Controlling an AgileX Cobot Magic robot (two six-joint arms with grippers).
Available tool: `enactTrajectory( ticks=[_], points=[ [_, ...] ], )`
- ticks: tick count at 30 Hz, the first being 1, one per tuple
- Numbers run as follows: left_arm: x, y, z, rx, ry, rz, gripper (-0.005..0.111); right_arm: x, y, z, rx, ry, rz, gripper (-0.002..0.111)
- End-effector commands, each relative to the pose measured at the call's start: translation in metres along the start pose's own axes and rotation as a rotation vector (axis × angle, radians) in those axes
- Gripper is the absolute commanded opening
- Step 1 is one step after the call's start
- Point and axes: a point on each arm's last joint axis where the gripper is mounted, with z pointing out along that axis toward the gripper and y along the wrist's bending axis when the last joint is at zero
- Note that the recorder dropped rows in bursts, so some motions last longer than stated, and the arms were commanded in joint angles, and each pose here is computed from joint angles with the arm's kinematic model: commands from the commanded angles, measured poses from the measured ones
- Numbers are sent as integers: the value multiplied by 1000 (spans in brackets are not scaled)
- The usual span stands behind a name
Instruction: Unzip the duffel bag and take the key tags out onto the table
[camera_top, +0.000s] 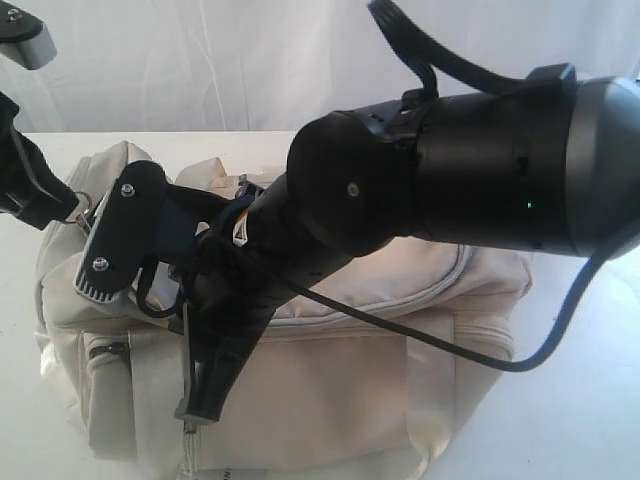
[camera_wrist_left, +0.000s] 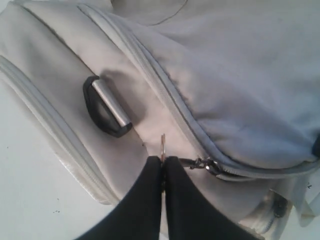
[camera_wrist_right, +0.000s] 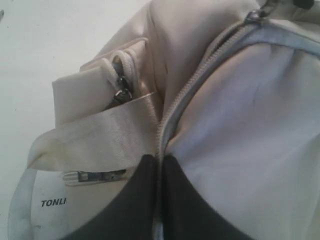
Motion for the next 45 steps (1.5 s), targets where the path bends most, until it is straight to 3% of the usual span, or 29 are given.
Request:
enactTrajectory(
  ticks=[1, 10, 23, 29, 36, 40, 45],
  points=[
    [-13, 9, 2, -26, -18, 16, 0, 2, 2, 0, -22, 28, 7, 0],
    [-54, 32, 29, -37, -33, 50, 0, 2, 3, 0, -29, 37, 30, 0],
    [-107, 79, 77, -160, -141, 58, 0, 3, 4, 0, -40, 50, 50, 0],
    [-113, 114, 110, -208, -167, -8, 0, 4, 5, 0, -44, 53, 58, 0],
    [-109, 121, 130, -194, -126, -22, 0, 3, 4, 0, -42, 50, 58, 0],
    [-107, 120, 130, -176, -97, -21, 17, 3, 4, 0, -42, 50, 62, 0],
    [-100, 114, 124, -128, -10, -3, 60, 3, 4, 0, -39, 48, 85, 0]
  ],
)
